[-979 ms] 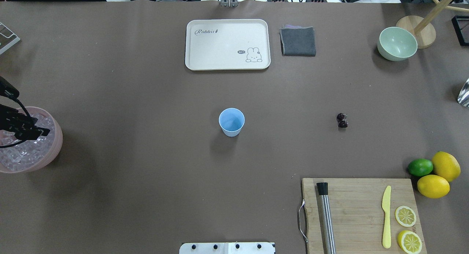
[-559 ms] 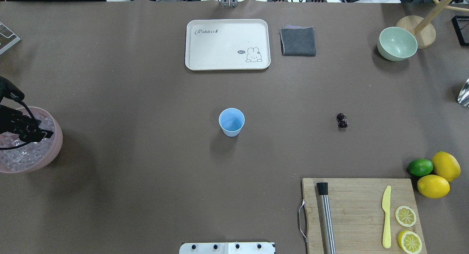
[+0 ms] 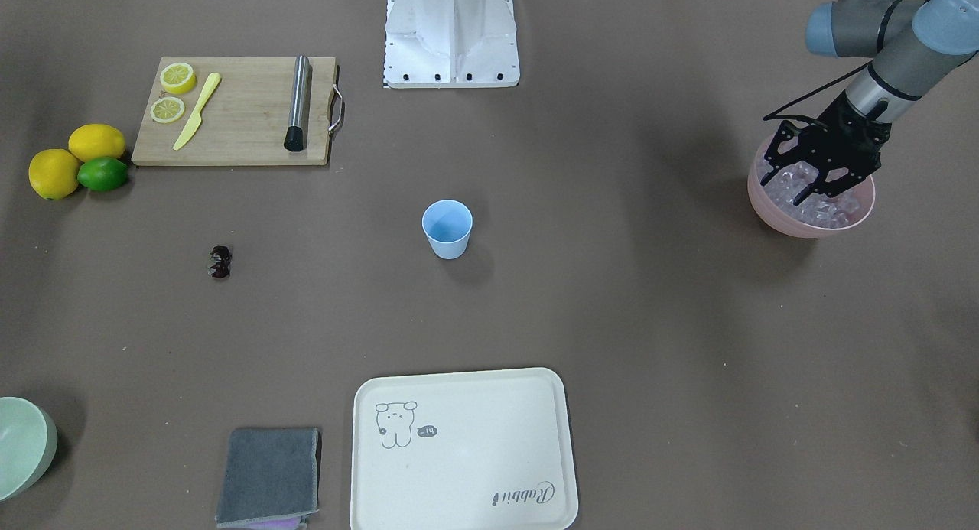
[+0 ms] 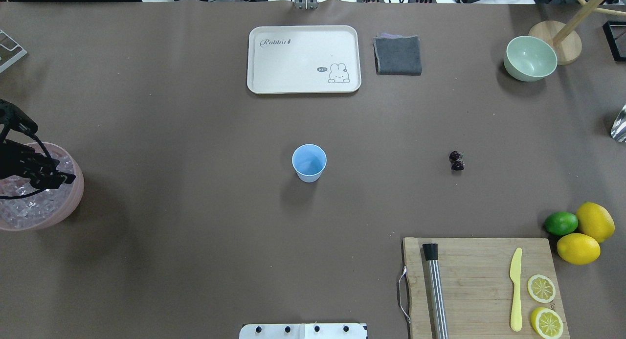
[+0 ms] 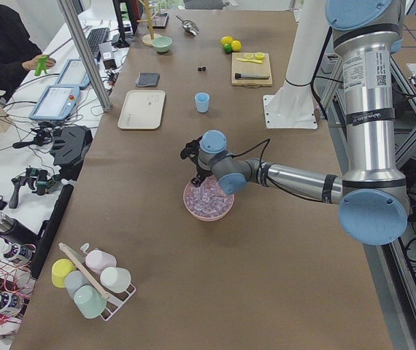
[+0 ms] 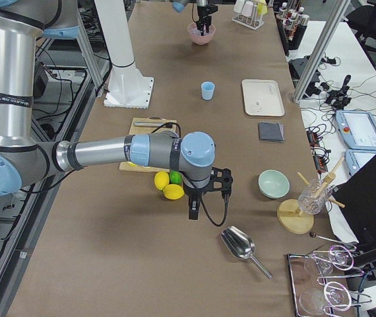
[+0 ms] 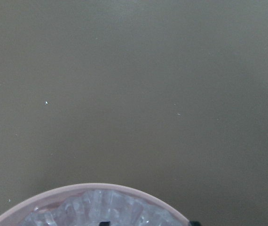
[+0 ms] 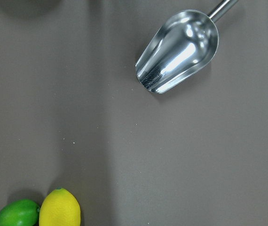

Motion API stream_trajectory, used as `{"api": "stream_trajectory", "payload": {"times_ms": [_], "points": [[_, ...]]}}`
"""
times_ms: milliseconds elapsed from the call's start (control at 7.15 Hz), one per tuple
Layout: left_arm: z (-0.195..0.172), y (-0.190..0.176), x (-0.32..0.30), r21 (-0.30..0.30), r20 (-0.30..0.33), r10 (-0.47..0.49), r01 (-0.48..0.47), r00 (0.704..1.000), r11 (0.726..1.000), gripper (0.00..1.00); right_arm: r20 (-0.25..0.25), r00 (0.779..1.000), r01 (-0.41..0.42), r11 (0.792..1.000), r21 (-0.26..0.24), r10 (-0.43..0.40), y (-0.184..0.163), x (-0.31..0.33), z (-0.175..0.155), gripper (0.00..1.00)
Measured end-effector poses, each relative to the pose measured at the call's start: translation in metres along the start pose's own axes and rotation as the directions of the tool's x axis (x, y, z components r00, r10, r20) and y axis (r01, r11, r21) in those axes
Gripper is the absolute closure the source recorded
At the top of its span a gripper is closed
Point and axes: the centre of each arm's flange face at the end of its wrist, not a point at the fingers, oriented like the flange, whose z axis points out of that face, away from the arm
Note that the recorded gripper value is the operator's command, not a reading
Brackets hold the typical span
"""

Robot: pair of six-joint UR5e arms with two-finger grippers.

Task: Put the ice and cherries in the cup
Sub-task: 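Close the left gripper on an ice cube in the bowl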

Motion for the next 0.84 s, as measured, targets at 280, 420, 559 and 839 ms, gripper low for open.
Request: {"api": "stream_trajectory", "payload": {"times_ms": [280,420,559,839], "points": [[0.0008,0.0006,-0.0003,-0.003,-0.002,-0.001,0.001,1.000,1.000,0.53,0.000,1.000,0.000,1.000,0.002,0.000,0.0005,0.0001,-0.0010,0.00],[0.0017,0.0014,-0.0011,-0.005,-0.002,-0.002,0.002,1.000,1.000,0.54,0.000,1.000,0.000,1.000,0.004,0.000,0.0008,-0.0002,-0.0017,0.00],[0.0026,0.0021,-0.0019,-0.008,-0.002,-0.004,0.004,1.000,1.000,0.58,0.000,1.000,0.001,1.000,0.006,-0.001,0.0006,-0.0007,-0.0028,0.00],[0.0039,0.0036,-0.0033,-0.012,-0.001,-0.008,0.008,1.000,1.000,0.58,-0.001,1.000,0.007,1.000,0.013,-0.007,-0.0016,-0.0031,-0.0061,0.00]]}}
